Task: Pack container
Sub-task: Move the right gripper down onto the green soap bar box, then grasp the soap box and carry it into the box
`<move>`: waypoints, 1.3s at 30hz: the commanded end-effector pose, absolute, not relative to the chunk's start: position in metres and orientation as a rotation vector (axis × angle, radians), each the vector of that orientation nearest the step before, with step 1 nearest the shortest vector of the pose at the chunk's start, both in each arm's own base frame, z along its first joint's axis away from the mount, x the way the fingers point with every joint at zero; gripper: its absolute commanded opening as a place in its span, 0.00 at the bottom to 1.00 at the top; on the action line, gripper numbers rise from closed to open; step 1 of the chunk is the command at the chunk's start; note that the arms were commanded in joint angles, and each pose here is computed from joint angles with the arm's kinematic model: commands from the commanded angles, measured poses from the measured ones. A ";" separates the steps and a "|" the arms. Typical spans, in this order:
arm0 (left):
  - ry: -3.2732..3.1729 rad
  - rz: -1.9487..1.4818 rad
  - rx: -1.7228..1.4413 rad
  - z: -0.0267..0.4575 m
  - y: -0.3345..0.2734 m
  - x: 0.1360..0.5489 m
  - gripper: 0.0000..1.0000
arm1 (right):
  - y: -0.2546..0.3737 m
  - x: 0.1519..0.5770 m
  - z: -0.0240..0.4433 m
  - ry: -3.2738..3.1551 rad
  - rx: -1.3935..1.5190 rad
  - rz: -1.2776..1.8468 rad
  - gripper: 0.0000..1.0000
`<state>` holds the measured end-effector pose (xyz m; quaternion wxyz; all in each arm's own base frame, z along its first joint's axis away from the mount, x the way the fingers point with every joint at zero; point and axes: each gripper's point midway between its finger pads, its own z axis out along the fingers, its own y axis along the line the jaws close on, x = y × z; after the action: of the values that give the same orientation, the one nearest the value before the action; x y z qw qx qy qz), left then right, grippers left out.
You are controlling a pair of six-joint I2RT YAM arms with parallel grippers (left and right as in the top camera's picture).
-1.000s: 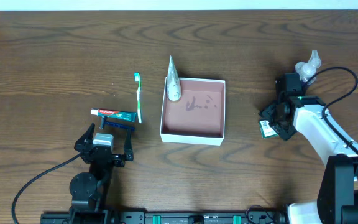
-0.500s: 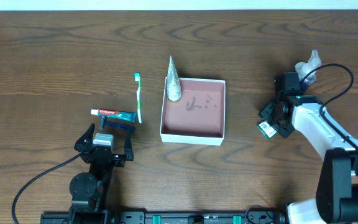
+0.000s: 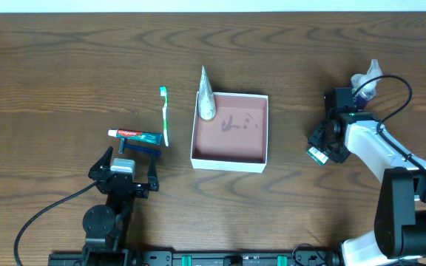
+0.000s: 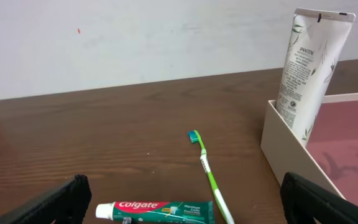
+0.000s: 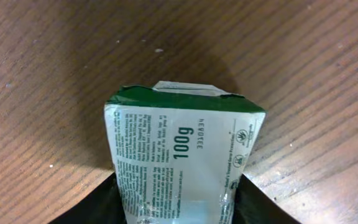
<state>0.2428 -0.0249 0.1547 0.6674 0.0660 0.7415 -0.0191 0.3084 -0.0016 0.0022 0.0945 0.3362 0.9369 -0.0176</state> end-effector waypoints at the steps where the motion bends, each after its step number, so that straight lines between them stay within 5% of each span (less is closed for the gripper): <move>1: 1.715 -0.040 0.166 0.137 -0.026 0.243 0.98 | -0.003 0.304 -0.005 2.834 0.909 -0.073 0.40; 13: 1.715 -0.040 0.166 0.137 -0.026 0.243 0.98 | 0.010 0.322 0.017 2.862 0.764 0.039 0.33; 29: 1.715 -0.040 0.166 0.137 -0.026 0.243 0.98 | 0.118 0.369 0.174 2.653 0.256 0.691 0.32; 39: 1.715 -0.040 0.166 0.137 -0.026 0.243 0.98 | 0.193 0.341 0.164 2.701 0.101 0.584 0.32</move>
<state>0.2428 -0.0249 0.1546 0.6672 0.0660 0.7417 -0.0191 0.3414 0.1833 0.1637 0.1754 0.0259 0.9568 0.2303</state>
